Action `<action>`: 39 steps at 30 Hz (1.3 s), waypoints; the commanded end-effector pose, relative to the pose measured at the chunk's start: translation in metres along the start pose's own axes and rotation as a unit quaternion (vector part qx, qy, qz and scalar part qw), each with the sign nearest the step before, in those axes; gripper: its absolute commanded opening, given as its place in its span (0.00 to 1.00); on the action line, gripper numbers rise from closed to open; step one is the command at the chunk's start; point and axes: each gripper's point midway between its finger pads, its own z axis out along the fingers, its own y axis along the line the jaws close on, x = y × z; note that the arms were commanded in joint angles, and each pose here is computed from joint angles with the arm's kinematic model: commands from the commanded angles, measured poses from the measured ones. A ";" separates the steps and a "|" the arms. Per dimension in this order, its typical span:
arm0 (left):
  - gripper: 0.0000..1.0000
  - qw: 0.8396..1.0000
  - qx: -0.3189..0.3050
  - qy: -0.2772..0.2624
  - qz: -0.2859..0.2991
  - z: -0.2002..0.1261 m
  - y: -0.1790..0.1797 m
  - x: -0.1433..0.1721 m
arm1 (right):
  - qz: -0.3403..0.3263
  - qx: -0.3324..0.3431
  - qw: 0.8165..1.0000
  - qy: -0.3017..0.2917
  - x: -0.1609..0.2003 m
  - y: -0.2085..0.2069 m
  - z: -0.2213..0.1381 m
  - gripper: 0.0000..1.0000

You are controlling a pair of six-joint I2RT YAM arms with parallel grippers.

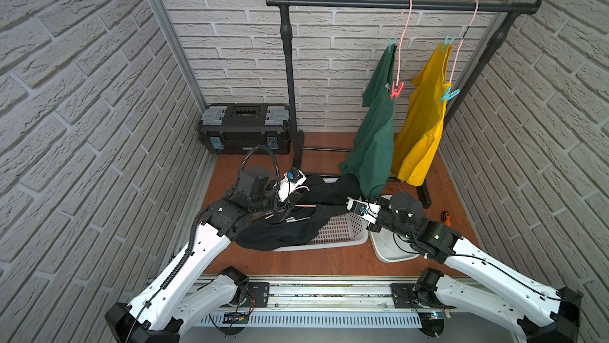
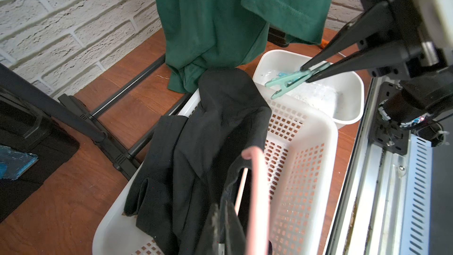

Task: Remove the clothespins securing t-shirts to the hanger
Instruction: Remove the clothespin from the hanger, then place the clothespin in the storage box.

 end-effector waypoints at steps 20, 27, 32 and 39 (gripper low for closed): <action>0.00 0.999 -0.045 -0.006 0.010 0.003 0.017 0.003 | 0.105 0.168 0.952 0.232 0.099 -0.030 -0.026 0.03; 0.00 0.998 -0.054 -0.011 0.010 0.002 0.018 0.006 | 0.097 0.186 0.940 0.270 0.113 -0.031 -0.023 0.03; 0.00 0.998 -0.062 -0.009 0.010 0.001 0.020 0.008 | 0.101 0.182 0.941 0.266 0.114 -0.028 -0.019 0.05; 0.00 0.998 -0.057 -0.011 0.006 0.003 0.020 0.007 | 0.098 0.178 0.941 0.272 0.117 -0.026 -0.020 0.20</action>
